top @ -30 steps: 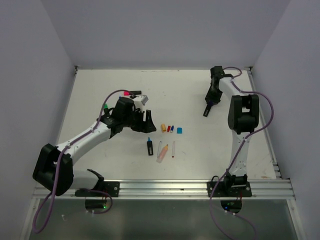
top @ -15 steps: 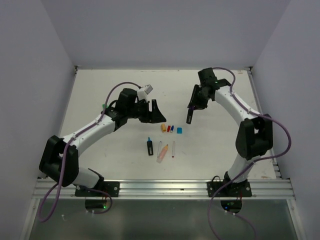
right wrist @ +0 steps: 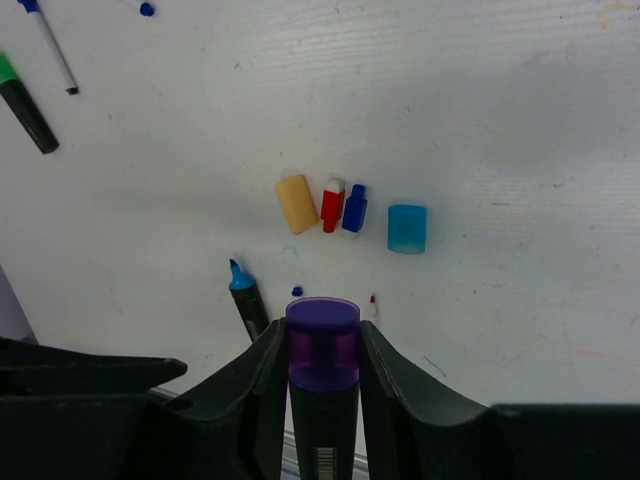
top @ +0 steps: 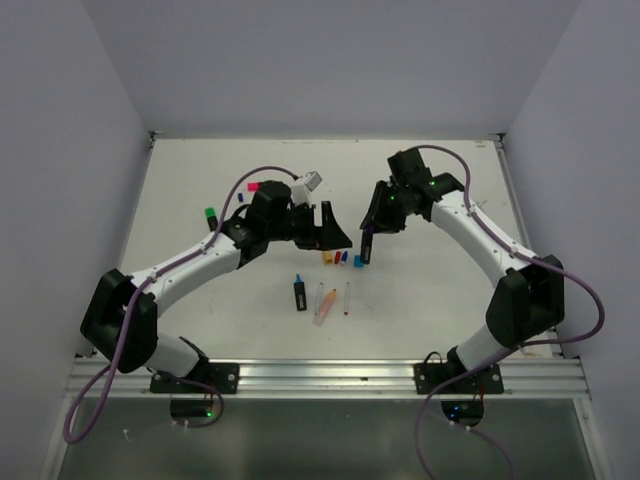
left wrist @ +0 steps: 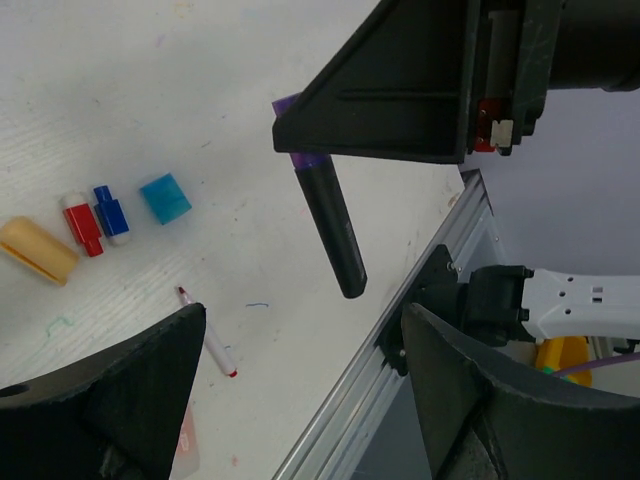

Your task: Open the pen caps

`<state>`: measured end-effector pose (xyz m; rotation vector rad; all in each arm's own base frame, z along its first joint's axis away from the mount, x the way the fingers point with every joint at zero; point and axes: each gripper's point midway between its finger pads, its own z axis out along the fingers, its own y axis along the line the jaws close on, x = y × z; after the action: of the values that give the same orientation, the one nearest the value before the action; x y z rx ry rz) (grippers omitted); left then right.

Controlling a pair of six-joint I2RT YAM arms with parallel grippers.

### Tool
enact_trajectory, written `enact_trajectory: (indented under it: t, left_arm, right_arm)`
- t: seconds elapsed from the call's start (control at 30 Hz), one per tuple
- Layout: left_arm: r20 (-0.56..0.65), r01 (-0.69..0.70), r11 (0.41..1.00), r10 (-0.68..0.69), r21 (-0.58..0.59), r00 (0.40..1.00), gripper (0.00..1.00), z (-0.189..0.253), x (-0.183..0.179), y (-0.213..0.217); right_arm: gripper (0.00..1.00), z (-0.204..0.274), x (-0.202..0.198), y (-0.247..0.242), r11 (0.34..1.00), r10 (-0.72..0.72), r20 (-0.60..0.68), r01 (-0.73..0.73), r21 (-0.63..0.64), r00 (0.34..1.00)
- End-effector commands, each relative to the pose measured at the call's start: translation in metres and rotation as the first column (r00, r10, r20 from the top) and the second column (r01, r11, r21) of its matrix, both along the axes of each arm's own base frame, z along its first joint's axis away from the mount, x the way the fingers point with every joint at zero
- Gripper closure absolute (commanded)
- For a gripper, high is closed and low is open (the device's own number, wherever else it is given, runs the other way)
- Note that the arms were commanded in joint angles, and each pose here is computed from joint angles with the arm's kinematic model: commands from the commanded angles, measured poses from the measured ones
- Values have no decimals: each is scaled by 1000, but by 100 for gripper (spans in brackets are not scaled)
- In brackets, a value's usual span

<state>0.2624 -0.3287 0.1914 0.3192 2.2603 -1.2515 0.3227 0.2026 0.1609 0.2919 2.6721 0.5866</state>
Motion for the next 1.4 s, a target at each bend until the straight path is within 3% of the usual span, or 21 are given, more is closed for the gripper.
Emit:
enact_trajectory:
  t: [0.0,0.67,0.93,1.13,1.37]
  left_arm:
    - [48,-36,998,39,-52,998,17,26,11,-7]
    - [47,-23,997,27,-78,999,14,17,9,-20]
    - [43,8,998,-6,-55,999,24,12,4,-42]
    - [16,28,999,-27,-37,1000,37,1,0,-47]
    - [15,24,999,-23,-24,1000,66,0,1,-46]
  right_arm:
    - [100,18,-14,9,998,25,18,-26,54,1000]
    - [100,34,-13,21,994,4,18,-6,106,1000]
    - [100,44,-7,28,986,-49,14,46,159,999]
    - [100,52,-5,32,984,-48,19,44,174,999]
    - [100,50,-11,36,985,-24,15,21,169,1000]
